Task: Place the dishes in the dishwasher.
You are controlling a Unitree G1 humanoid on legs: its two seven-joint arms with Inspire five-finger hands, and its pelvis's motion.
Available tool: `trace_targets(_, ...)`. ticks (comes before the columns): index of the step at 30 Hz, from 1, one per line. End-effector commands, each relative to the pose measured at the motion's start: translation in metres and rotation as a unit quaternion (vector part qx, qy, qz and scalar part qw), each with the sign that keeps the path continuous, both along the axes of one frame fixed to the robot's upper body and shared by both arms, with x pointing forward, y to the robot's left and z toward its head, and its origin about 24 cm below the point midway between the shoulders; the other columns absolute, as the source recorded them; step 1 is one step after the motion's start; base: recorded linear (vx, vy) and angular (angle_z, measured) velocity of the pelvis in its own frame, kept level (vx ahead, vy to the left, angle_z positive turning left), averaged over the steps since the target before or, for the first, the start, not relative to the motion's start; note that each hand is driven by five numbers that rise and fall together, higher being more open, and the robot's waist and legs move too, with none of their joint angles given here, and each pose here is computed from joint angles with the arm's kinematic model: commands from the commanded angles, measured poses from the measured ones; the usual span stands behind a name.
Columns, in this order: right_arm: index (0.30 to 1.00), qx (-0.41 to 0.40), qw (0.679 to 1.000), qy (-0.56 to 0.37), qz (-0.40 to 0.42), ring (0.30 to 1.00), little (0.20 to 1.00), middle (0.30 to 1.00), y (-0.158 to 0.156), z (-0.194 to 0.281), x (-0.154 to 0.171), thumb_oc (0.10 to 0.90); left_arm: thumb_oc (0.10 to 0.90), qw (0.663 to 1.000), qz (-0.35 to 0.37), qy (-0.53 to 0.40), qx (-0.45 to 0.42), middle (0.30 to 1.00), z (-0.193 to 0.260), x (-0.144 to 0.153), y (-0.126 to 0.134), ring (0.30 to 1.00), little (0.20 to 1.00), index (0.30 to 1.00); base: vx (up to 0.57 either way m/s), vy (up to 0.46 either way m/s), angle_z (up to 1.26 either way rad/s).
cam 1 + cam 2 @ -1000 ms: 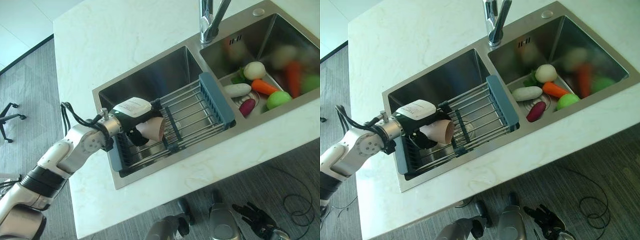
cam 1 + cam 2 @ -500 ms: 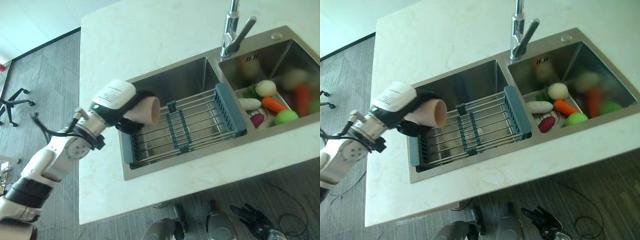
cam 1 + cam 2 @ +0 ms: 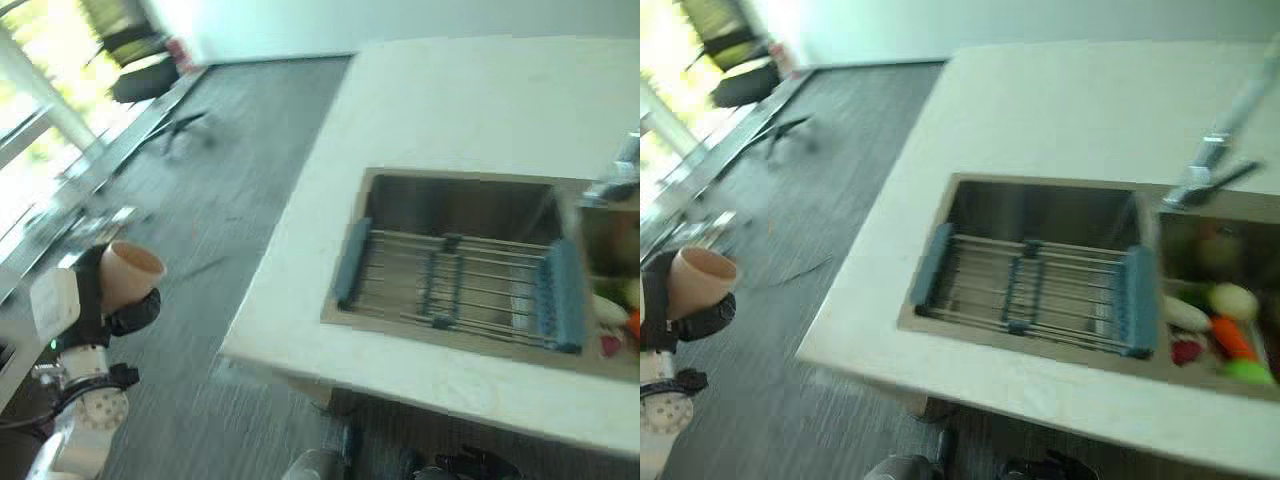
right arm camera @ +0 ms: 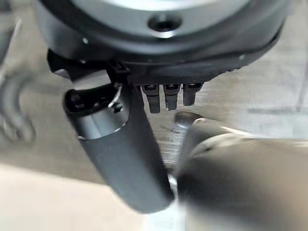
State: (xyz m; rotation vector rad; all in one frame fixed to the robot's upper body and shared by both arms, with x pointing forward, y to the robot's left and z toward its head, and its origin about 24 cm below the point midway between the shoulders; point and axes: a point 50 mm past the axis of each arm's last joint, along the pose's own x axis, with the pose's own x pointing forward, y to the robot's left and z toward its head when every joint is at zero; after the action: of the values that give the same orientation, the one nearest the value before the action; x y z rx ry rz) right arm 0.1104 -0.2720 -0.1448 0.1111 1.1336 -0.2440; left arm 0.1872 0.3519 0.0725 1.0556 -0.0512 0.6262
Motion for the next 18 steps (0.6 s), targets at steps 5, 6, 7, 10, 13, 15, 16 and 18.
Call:
trace_targets(5, 0.900, -0.002, 0.994, -0.029, -0.105, 0.900, 0.900, 0.900, -0.012, 0.004, 0.004, 0.800, 0.400, 0.956, -0.067, -0.280, 0.057, 0.300, 0.103, 0.033, -0.016, 0.300, 0.300, 0.300, -0.19, 0.345, 1.61)
trace_targets(6, 0.900, -0.006, 0.993, -0.032, -0.118, 0.900, 0.900, 0.900, -0.015, 0.005, 0.001, 0.800, 0.400, 0.954, -0.079, -0.284, 0.055, 0.300, 0.106, 0.035, -0.021, 0.300, 0.300, 0.300, -0.21, 0.628, 1.05)
trace_targets(7, 0.900, -0.011, 0.991, -0.034, -0.128, 0.900, 0.900, 0.900, -0.018, 0.005, -0.001, 0.800, 0.400, 0.952, -0.088, -0.288, 0.054, 0.300, 0.109, 0.037, -0.024, 0.300, 0.300, 0.300, -0.16, 0.677, 1.63)
trace_targets(10, 0.900, -0.013, 0.988, -0.044, -0.149, 0.900, 0.900, 0.900, -0.020, 0.006, 0.001, 0.800, 0.400, 0.952, -0.106, -0.279, 0.067, 0.300, 0.115, 0.038, -0.028, 0.300, 0.300, 0.300, -0.05, 0.635, 1.51)
trace_targets(13, 0.900, -0.006, 0.988, -0.064, -0.137, 0.900, 0.900, 0.900, -0.007, 0.005, 0.008, 0.800, 0.400, 0.951, -0.125, -0.263, 0.099, 0.300, 0.122, 0.034, -0.029, 0.300, 0.300, 0.300, -0.01, 0.493, 0.14)
trace_targets(15, 0.900, -0.002, 0.989, -0.064, -0.132, 0.900, 0.900, 0.900, 0.002, 0.002, 0.007, 0.800, 0.400, 0.950, -0.147, -0.257, 0.105, 0.300, 0.122, 0.036, -0.036, 0.300, 0.300, 0.300, 0.02, 0.316, 0.27)
trace_targets(16, 0.900, -0.003, 0.989, -0.065, -0.132, 0.900, 0.900, 0.900, 0.003, 0.001, 0.007, 0.800, 0.400, 0.949, -0.151, -0.256, 0.106, 0.300, 0.122, 0.037, -0.037, 0.300, 0.300, 0.300, 0.07, 0.275, 1.11)
trace_targets(18, 0.900, -0.010, 0.992, -0.060, -0.114, 0.900, 0.900, 0.900, 0.010, -0.001, 0.005, 0.800, 0.400, 0.942, -0.185, -0.254, 0.114, 0.300, 0.126, 0.046, -0.046, 0.300, 0.300, 0.300, 0.02, 0.175, 1.29)
